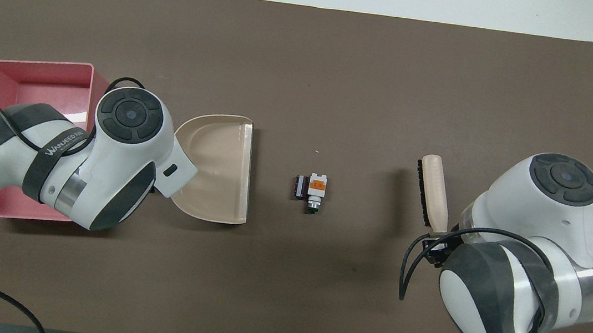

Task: Clean e-waste and dump in bin
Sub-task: 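Move the dustpan toward the component while the right gripper brings the brush over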

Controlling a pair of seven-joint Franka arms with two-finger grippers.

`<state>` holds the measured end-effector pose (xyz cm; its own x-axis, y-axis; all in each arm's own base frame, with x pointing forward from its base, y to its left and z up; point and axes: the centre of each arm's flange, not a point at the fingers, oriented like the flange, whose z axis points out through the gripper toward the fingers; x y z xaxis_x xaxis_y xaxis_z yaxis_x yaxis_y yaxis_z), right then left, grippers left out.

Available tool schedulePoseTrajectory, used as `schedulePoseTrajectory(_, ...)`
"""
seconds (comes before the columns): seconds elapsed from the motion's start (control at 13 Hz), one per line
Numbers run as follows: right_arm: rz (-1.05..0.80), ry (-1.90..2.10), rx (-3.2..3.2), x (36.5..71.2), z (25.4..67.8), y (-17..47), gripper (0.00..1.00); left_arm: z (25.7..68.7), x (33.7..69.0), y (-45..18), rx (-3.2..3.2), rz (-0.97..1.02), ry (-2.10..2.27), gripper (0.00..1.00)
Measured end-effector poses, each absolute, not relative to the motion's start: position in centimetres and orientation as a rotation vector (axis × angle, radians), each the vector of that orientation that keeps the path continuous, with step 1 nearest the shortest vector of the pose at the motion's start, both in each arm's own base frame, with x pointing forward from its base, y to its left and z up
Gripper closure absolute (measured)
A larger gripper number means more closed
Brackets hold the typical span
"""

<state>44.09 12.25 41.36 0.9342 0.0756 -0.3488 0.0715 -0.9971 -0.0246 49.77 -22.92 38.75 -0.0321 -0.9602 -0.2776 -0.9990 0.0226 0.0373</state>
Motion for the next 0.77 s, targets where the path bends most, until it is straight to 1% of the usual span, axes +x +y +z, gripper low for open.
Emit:
schedulePoseTrajectory(0.23,0.562,-0.102,-3.093,42.9,40.1,15.5,0.74,38.9,49.9,-26.0,-2.007,0.397,2.146,0.67)
schedulePoseTrajectory(0.38,0.559,-0.120,-3.105,42.2,39.7,17.2,0.74,37.8,49.9,-28.5,-1.969,0.434,2.169,0.67)
schedulePoseTrajectory(0.61,0.539,-0.117,-3.107,42.0,38.7,17.3,0.74,36.1,49.6,-30.1,-1.958,0.464,2.159,0.67)
schedulePoseTrajectory(0.77,0.535,-0.124,-3.107,41.9,38.3,17.7,0.74,35.9,49.5,-30.3,-1.953,0.469,2.156,0.67)
